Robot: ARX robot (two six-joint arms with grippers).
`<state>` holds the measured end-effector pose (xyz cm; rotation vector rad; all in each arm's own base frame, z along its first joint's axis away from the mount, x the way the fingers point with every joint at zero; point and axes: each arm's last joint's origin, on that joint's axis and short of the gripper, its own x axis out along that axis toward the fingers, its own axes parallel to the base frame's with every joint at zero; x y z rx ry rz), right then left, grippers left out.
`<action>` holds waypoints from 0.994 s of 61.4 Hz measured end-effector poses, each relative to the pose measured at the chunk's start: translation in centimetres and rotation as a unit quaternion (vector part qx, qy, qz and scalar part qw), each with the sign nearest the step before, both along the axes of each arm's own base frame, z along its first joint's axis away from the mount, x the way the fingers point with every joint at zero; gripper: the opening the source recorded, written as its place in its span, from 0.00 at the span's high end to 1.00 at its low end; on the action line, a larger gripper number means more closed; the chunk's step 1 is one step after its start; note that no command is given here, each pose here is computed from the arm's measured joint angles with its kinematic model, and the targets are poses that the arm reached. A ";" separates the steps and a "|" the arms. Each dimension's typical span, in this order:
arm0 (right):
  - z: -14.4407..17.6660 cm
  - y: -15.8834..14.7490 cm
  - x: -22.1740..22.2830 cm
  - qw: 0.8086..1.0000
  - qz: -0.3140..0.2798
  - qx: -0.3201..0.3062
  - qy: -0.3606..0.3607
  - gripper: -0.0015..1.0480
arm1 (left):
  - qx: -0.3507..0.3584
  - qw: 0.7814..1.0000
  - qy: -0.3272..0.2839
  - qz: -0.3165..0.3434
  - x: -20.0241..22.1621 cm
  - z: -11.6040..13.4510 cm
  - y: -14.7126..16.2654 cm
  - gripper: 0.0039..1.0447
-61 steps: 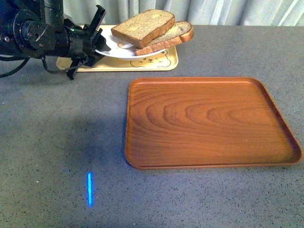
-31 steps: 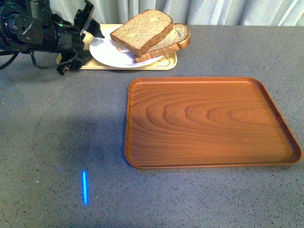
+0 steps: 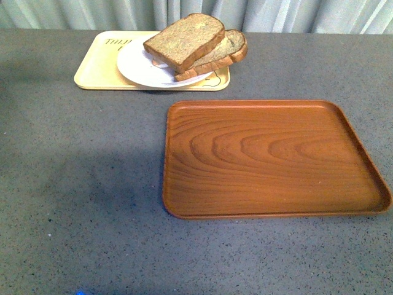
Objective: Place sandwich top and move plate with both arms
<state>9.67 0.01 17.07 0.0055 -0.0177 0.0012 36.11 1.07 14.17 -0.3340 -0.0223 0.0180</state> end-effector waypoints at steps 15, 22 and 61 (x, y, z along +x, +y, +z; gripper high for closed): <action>0.0 0.0 0.0 1.000 0.000 0.000 0.000 0.98 | 0.144 0.986 0.082 -0.022 -18.1 0.6 -1.1 0.82; 0.0 0.0 0.0 1.000 0.000 0.000 0.000 0.98 | 0.154 0.985 0.077 -0.021 -22.2 1.1 -1.1 0.99; 0.0 0.0 0.0 1.000 0.000 0.000 0.000 0.98 | 0.161 0.987 0.003 -0.008 -25.2 2.9 -1.1 0.99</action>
